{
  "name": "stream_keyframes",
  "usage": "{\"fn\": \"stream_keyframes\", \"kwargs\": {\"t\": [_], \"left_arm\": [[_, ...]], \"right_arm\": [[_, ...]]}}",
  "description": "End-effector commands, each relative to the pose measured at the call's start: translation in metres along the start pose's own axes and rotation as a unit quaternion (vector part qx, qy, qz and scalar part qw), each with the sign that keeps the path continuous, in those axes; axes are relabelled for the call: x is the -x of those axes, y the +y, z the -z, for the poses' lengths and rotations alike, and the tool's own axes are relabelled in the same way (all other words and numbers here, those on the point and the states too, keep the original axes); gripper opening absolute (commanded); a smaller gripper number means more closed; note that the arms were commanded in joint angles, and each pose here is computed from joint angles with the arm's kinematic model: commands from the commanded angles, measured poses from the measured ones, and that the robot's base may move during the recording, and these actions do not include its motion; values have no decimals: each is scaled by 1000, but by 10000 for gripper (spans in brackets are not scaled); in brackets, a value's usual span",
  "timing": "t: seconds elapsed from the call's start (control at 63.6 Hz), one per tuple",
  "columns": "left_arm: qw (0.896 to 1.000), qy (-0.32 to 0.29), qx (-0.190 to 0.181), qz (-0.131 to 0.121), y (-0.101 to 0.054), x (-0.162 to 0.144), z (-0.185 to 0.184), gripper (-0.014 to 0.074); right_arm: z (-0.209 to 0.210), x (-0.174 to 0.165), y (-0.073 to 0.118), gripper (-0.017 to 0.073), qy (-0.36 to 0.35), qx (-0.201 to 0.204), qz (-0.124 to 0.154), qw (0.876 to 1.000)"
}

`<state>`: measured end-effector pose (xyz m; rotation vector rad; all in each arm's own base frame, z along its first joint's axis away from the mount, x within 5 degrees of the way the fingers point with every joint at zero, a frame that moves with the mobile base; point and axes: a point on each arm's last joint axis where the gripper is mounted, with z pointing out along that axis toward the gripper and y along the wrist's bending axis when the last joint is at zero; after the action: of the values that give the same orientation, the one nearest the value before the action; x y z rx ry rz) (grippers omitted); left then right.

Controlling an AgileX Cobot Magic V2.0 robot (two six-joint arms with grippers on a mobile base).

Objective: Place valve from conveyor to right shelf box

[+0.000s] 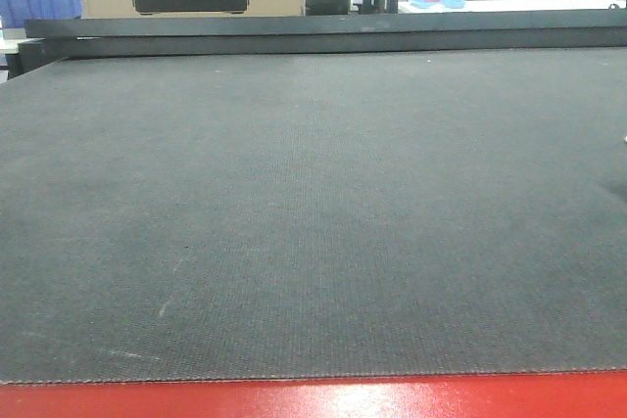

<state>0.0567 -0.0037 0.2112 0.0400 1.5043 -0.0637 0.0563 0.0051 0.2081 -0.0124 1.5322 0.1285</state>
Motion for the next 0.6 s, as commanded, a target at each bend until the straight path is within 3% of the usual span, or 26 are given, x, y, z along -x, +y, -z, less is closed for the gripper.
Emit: {"fn": "stream_keyframes", "kwargs": {"t": [0.0,0.582], "left_arm": [[1000,-15,1,1,0,3,1,-111],[1000,-20,1,1,0,4,1,-111]], "right_arm": [[0,2,0,-162,-5,-2,8,1000],[0,2,0,-162,-5,-2,8,1000]]}}
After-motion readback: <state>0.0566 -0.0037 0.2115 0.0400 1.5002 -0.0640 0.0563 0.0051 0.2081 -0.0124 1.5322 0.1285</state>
